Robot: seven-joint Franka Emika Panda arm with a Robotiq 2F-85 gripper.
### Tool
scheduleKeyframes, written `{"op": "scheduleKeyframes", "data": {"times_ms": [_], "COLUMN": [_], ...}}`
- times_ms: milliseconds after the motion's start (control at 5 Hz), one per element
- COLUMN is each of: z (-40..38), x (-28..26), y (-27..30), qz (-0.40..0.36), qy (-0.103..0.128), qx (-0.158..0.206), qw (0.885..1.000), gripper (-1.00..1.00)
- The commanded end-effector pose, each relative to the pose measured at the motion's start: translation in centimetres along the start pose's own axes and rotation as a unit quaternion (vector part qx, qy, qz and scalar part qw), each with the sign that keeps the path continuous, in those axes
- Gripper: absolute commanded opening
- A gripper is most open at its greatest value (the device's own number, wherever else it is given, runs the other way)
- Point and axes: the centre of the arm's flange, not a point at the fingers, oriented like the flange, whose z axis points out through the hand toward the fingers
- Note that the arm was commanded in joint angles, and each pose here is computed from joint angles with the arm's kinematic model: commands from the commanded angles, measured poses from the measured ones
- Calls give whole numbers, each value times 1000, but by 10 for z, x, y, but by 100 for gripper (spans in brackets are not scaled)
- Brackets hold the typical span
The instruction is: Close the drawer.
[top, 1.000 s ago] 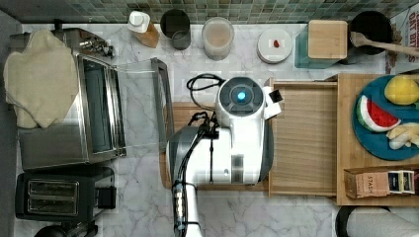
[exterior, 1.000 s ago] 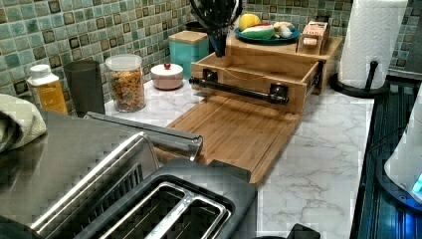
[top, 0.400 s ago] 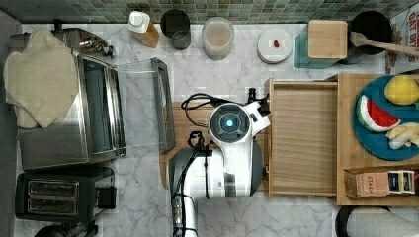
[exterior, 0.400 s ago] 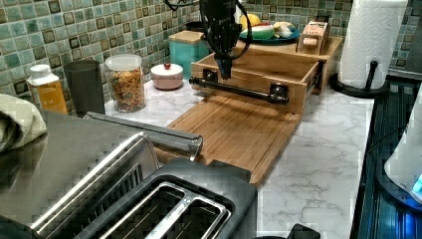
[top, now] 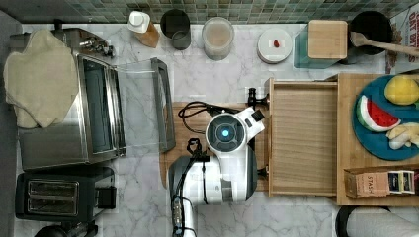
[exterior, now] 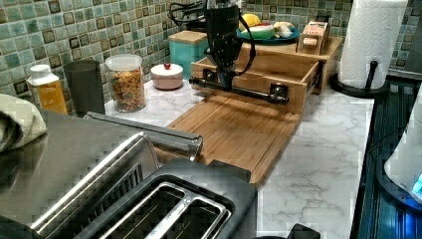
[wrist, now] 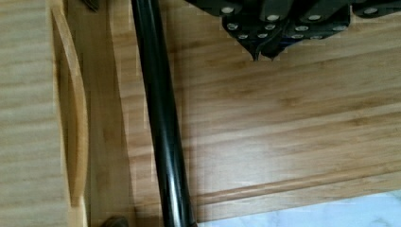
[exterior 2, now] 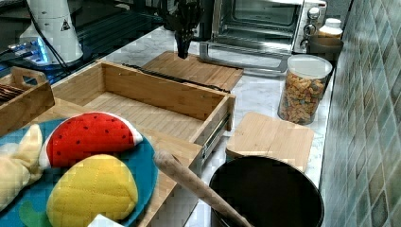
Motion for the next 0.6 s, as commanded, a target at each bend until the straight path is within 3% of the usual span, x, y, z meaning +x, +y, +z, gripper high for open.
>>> {"op": "scheduleKeyframes", "data": {"times_ms": [200, 600], "z": [30, 41], "x": [15, 14], "y": [41, 59], "qz": [-80, -77], "qy": [29, 17], "qx": [-24, -31], "qw": [996, 996], "gripper": [-100, -100]}}
